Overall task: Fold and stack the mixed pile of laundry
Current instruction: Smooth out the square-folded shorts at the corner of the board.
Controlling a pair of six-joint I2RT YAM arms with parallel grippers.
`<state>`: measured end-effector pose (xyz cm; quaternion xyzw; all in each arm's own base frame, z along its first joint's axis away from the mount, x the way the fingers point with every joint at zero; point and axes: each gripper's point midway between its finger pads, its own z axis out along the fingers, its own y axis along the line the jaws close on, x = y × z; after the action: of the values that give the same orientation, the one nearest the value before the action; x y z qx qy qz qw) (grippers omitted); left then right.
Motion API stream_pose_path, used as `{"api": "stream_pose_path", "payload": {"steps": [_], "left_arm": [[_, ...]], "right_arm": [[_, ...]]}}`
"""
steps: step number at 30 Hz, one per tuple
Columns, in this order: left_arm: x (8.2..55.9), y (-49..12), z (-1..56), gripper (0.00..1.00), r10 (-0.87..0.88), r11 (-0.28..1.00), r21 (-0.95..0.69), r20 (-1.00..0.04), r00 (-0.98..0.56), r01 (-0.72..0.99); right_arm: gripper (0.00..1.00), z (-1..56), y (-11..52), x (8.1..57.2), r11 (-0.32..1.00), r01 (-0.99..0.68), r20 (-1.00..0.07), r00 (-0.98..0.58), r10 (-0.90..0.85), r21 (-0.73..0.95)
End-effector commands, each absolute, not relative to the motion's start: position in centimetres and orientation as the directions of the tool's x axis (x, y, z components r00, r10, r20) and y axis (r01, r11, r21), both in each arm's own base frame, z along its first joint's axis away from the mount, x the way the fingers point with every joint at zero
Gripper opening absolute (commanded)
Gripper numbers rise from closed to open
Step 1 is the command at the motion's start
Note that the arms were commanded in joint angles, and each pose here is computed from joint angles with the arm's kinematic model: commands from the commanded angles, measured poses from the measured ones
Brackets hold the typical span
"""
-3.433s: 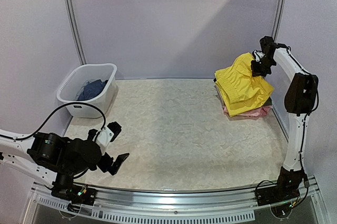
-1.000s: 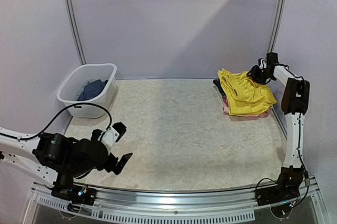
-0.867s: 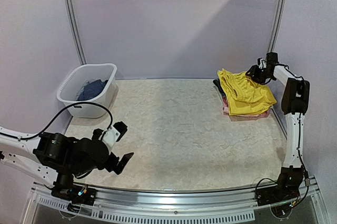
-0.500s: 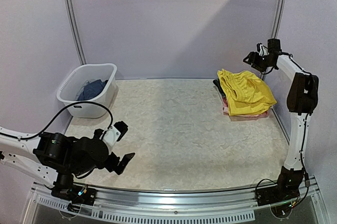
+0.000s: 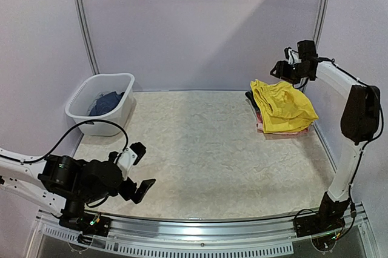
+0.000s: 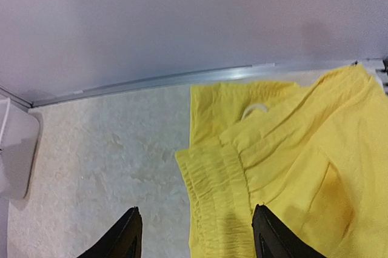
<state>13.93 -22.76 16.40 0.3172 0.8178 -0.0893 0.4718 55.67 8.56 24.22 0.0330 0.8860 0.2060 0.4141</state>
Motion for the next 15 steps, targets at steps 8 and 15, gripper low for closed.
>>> {"api": "stream_pose_path", "payload": {"steps": [8,15], "left_arm": [[14.0,-22.9,15.8,1.0,0.418,0.787,0.127,-0.83,-0.37,0.604],[14.0,-22.4,15.3,1.0,0.412,0.797,0.121,-0.826,-0.386,0.591]], "right_arm": [[0.56,19.6,14.1,53.8,0.979,-0.101,-0.72,-0.691,0.061,0.18],[0.44,17.4,14.1,56.4,0.995,-0.035,-0.707,-0.707,0.039,0.09]]}}
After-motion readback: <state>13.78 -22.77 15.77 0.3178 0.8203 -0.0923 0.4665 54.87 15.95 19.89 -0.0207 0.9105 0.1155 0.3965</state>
